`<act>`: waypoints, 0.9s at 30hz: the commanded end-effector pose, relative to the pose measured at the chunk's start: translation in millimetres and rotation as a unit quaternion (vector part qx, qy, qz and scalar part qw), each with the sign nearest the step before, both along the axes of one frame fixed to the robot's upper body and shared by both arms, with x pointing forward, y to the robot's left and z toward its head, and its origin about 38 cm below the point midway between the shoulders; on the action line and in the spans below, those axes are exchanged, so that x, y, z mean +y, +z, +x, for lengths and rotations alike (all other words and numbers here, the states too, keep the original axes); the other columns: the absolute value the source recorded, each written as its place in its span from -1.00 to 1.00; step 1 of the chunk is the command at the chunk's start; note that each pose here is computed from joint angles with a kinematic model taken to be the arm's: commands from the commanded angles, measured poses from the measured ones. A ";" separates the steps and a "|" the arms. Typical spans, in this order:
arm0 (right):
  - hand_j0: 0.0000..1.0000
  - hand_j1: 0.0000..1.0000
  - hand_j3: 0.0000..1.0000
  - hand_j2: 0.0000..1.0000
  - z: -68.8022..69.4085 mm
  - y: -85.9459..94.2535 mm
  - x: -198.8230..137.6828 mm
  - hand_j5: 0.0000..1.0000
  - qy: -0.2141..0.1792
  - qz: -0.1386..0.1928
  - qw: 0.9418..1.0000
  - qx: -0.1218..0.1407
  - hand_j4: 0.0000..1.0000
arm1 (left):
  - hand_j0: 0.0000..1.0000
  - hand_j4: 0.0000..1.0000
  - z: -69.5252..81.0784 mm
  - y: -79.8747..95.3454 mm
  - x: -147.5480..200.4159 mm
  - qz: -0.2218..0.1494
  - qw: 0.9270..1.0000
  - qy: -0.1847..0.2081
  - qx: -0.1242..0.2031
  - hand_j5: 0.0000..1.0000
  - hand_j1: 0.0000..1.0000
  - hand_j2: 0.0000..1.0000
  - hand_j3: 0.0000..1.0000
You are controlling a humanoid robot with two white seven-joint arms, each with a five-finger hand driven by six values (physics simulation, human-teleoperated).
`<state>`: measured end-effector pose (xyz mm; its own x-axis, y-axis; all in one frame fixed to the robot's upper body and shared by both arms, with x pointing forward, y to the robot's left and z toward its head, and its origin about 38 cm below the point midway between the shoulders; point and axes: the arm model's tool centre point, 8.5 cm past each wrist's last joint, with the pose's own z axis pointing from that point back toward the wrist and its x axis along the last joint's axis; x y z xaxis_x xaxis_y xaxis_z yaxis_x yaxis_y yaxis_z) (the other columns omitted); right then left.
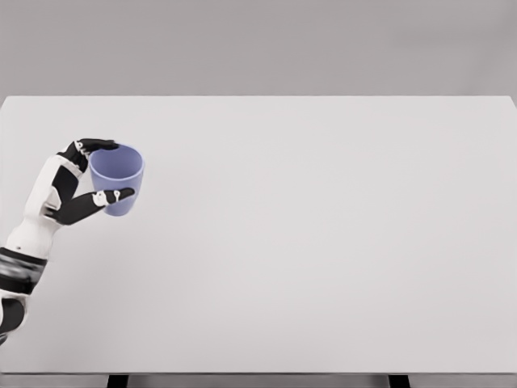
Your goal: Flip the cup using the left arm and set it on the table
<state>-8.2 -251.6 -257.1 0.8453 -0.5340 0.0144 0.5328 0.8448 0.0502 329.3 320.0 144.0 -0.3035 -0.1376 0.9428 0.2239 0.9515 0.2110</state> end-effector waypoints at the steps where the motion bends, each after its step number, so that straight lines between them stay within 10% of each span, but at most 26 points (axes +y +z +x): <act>1: 1.00 1.00 1.00 1.00 0.0 0.0 0.0 1.00 0.000 0.000 1.000 0.000 1.00 | 0.16 0.16 0.8 1.4 7.5 -0.003 1.000 0.011 0.022 0.16 0.16 0.16 0.16; 18: 1.00 1.00 1.00 1.00 0.0 0.0 0.0 1.00 0.000 0.000 1.000 0.000 1.00 | 0.19 0.19 0.1 -1.5 7.2 -0.003 0.999 0.017 0.027 0.19 0.19 0.19 0.19; 27: 1.00 1.00 1.00 1.00 0.0 0.0 0.0 1.00 0.000 0.000 1.000 0.000 1.00 | 0.67 0.67 -0.5 -1.9 8.8 0.001 0.999 0.018 0.029 0.67 0.67 0.67 0.67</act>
